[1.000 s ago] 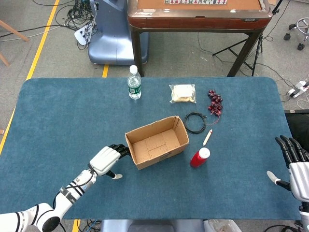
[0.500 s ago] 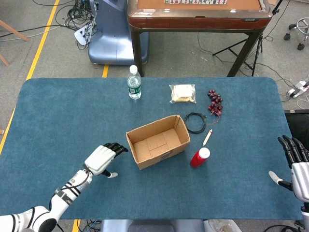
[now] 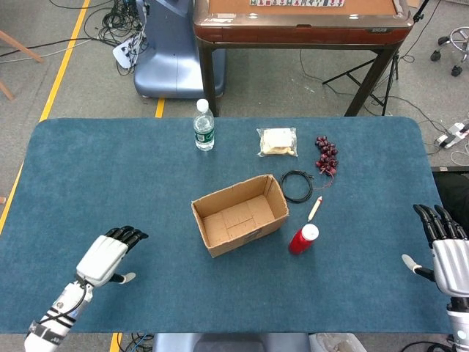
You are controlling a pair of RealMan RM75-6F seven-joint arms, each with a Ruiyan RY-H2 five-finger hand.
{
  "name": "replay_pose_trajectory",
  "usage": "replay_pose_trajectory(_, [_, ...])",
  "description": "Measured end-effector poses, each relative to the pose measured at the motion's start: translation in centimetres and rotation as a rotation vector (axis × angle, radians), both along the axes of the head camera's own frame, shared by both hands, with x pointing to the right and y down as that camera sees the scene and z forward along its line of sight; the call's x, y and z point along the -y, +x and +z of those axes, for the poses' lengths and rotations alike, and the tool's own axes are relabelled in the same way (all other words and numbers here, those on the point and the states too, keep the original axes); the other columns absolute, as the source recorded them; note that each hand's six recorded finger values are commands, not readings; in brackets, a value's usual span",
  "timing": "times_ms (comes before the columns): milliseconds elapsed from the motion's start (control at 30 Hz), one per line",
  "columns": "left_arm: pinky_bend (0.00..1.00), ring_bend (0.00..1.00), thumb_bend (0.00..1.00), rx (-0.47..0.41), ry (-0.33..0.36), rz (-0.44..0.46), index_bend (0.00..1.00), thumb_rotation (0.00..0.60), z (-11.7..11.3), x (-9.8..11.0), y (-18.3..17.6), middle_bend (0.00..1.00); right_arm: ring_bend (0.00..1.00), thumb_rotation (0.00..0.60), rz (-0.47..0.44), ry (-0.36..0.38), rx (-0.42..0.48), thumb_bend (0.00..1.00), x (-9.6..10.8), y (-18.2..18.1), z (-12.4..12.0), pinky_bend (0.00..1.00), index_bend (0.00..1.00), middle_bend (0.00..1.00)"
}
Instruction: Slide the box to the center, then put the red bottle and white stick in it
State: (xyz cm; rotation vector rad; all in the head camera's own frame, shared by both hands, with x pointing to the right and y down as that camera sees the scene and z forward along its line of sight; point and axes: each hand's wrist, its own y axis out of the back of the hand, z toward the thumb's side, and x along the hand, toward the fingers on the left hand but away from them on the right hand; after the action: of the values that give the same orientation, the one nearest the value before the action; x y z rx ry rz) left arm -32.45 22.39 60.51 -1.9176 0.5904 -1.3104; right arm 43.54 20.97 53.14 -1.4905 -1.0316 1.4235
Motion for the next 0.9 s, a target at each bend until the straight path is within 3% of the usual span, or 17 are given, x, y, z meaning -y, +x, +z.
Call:
replay_pose_trajectory(400, [0.23,0.17,0.0,0.078,0.033,-0.079,0.24,0.6,-2.0,-4.2,-5.4,0.23,0.14,0.6,-0.022,-0.07,0.062,0.0,1.9,-0.7,4.5,0.26,0.14,0.23])
replay_pose_trajectory(567, [0.25,0.18,0.0,0.104,0.044,-0.114,0.3,0.6,-2.6,-5.8,-7.4,0.25,0.17,0.6,-0.051,-0.121,0.134,0.0,3.0,-1.8,6.6,0.26,0.14,0.26])
replay_pose_trajectory(900, [0.25,0.18,0.0,0.101,0.051,-0.145,0.31,0.6,-2.9,-7.1,-8.7,0.25,0.21,0.6,-0.114,-0.226,0.29,0.0,5.2,-4.2,10.3,0.26,0.17,0.31])
